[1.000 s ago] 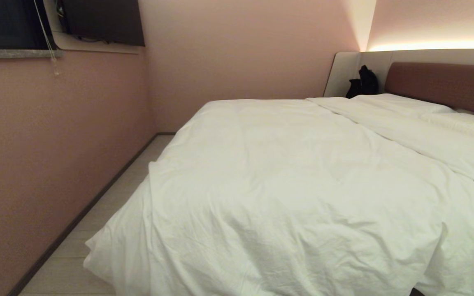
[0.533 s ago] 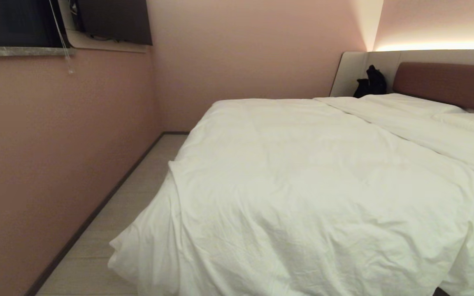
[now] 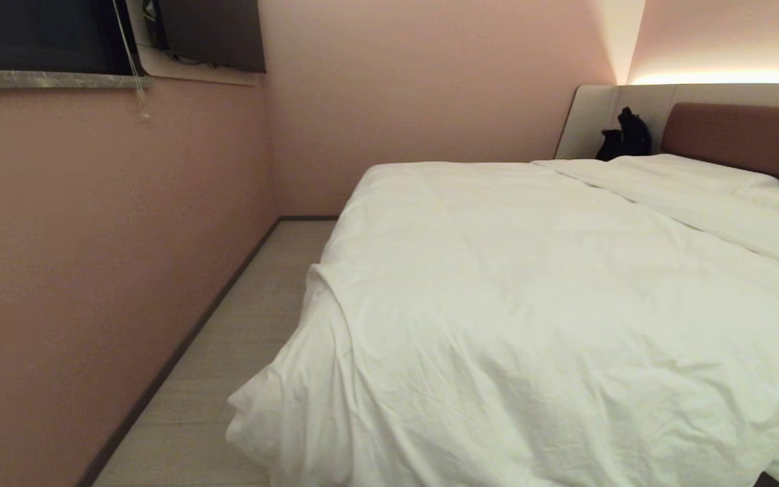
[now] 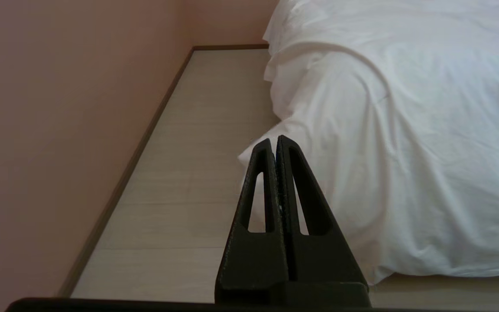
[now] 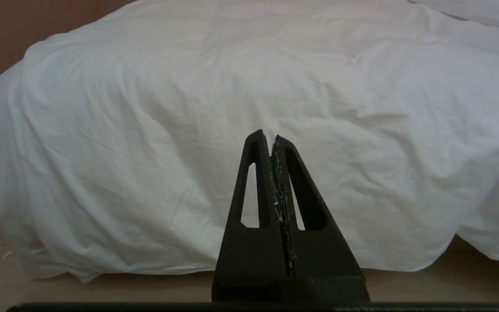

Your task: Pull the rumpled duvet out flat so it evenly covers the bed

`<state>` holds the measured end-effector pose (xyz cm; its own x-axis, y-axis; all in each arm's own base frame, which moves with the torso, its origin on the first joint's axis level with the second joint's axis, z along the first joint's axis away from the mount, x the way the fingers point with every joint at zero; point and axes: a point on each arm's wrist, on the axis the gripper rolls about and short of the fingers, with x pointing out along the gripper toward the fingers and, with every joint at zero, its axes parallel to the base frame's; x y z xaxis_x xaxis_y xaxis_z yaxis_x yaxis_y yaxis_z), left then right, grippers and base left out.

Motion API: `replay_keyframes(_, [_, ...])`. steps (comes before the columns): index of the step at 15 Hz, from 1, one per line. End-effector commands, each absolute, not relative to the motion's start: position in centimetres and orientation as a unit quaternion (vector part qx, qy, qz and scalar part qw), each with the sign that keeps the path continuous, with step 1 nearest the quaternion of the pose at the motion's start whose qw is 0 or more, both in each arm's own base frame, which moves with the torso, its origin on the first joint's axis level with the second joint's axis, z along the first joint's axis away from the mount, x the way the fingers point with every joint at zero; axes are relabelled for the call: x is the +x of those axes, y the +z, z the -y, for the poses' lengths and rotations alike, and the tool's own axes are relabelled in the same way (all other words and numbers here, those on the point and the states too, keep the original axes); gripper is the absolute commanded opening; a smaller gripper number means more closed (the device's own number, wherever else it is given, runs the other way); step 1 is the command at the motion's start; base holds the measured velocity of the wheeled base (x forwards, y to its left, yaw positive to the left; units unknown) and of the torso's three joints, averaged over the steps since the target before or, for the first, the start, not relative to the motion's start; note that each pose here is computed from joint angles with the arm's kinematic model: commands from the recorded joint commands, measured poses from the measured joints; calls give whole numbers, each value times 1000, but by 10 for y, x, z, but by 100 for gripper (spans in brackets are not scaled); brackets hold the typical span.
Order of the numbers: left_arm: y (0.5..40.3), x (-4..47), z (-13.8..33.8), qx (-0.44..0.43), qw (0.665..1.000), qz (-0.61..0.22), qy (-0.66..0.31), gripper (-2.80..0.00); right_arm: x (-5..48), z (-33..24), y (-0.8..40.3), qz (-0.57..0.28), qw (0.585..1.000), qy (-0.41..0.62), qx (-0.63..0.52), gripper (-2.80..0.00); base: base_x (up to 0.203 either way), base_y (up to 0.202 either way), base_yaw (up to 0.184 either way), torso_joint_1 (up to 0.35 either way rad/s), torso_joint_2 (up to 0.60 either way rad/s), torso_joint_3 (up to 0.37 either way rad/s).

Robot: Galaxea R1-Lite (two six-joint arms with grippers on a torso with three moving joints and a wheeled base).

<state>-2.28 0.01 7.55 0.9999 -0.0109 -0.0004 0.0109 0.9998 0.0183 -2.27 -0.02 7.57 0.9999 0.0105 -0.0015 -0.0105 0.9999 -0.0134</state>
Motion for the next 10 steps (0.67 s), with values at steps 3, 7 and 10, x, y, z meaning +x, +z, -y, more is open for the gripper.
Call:
replay_keyframes(3, [75,-23,0,10,1000,0,-5,-280,-23,0,76,0,1000,5,-7,-280,0,196,0,4,3,4])
replay_keyframes(7, [75,-23,0,10,1000,0,-5,-280,-23,0,76,-1,1000,5,-7,-280,0,198,-1,1,1,0])
replay_keyframes(10, [75,-23,0,10,1000,0,-5,-280,-23,0,76,-1,1000,5,-7,-280,0,196,-1,1,1,3])
